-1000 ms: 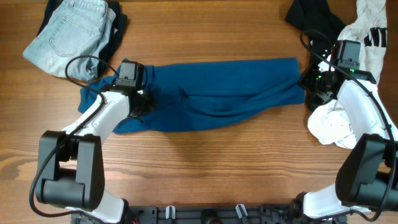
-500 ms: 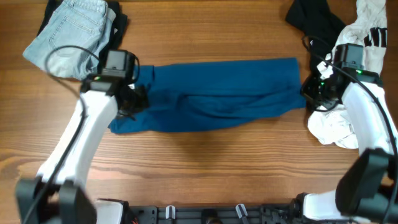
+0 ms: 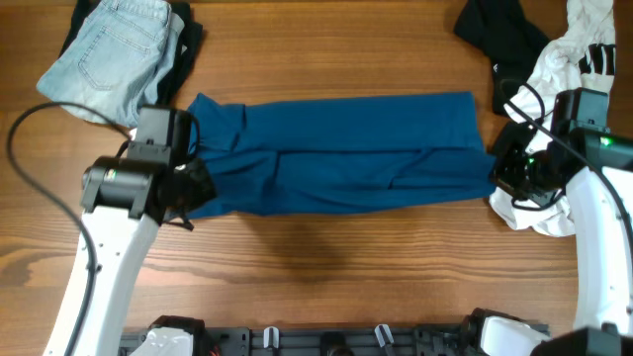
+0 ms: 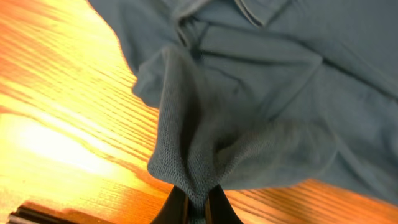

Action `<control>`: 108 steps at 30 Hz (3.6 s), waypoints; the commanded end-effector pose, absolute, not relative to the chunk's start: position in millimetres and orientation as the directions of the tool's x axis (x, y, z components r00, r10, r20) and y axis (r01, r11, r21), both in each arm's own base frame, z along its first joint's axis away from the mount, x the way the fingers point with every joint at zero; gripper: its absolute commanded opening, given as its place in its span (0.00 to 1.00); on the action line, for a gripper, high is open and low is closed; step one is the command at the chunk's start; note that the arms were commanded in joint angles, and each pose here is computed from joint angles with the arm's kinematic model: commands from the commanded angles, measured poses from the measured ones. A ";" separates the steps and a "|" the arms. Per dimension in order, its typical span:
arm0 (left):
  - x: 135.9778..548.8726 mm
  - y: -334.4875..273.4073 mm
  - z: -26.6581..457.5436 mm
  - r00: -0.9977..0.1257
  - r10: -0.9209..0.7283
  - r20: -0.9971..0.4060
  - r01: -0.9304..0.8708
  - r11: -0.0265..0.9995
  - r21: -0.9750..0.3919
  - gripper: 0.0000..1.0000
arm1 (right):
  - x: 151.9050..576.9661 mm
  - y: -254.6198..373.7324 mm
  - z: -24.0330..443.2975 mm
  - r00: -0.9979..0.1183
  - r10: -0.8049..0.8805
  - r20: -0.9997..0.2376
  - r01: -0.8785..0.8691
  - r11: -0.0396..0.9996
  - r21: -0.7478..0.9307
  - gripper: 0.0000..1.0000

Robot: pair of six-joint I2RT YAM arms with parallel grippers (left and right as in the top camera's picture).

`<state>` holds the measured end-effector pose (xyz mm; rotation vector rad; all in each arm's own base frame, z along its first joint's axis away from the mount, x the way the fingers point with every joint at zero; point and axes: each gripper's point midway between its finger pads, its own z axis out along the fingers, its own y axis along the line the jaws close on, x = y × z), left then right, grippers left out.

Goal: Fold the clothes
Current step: 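Press the shirt ends down with both grippers and adjust the folded strip, then grasp the strip's right end with the right gripper and fold it leftward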

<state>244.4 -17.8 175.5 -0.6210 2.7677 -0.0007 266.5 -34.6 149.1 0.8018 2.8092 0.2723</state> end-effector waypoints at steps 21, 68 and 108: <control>311.3 35.4 162.2 -0.704 -0.573 -0.420 -0.603 0.794 -0.075 0.04 | 335.8 -27.6 107.4 -0.886 0.430 -0.171 0.353 0.867 0.352 0.04; 380.5 76.9 104.0 -0.733 -0.504 -0.457 -0.562 0.827 -0.011 1.00 | 389.5 -48.2 -1.5 -0.976 0.131 -0.176 0.110 0.986 0.125 0.88; 375.4 110.9 98.6 -0.696 -0.544 -0.468 -0.629 0.777 0.031 1.00 | 412.3 -43.1 115.2 -0.971 0.202 -0.127 0.169 0.957 0.237 0.05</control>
